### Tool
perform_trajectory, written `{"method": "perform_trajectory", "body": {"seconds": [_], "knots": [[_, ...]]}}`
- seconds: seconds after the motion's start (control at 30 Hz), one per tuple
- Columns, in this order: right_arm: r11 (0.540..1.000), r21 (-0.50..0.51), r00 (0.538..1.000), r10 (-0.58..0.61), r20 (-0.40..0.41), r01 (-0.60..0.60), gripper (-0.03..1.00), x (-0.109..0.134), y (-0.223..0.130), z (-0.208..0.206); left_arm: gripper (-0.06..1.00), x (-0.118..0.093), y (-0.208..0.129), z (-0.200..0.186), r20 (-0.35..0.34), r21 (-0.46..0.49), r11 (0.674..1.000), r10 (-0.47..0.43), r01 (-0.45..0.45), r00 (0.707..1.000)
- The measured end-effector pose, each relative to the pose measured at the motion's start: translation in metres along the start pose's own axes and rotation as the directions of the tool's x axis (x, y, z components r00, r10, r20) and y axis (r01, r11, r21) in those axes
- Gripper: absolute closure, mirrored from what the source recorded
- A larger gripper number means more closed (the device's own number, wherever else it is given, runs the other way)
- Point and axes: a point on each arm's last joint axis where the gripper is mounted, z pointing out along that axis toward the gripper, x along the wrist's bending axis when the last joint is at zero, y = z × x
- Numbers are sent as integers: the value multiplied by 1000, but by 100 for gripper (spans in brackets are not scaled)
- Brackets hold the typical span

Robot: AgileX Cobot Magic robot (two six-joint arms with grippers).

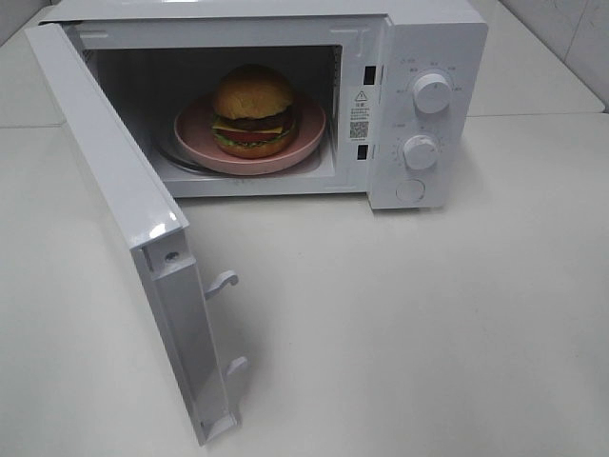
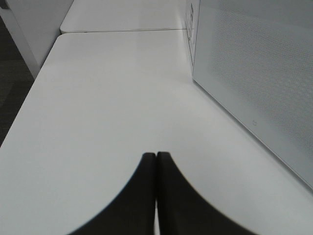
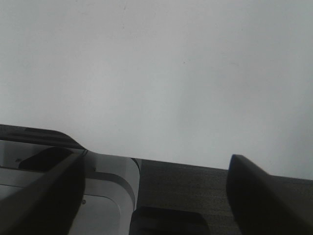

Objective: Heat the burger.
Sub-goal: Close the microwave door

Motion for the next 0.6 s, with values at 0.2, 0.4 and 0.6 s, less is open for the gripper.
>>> {"method": "perform_trajectory", "body": {"seconds": [0.2, 0.4, 0.6], "knots": [[998, -69, 1000, 6, -10, -7, 20, -5, -46, 6, 94, 0, 0, 0, 0, 0, 1000, 0, 0, 1000], [966, -257, 999, 5, -35, -14, 20, -9, -79, 6, 94, 0, 0, 0, 0, 0, 1000, 0, 0, 1000], [894, -449, 998, -13, -53, -13, 20, -12, -99, -13, 94, 0, 0, 0, 0, 0, 1000, 0, 0, 1000]]}}
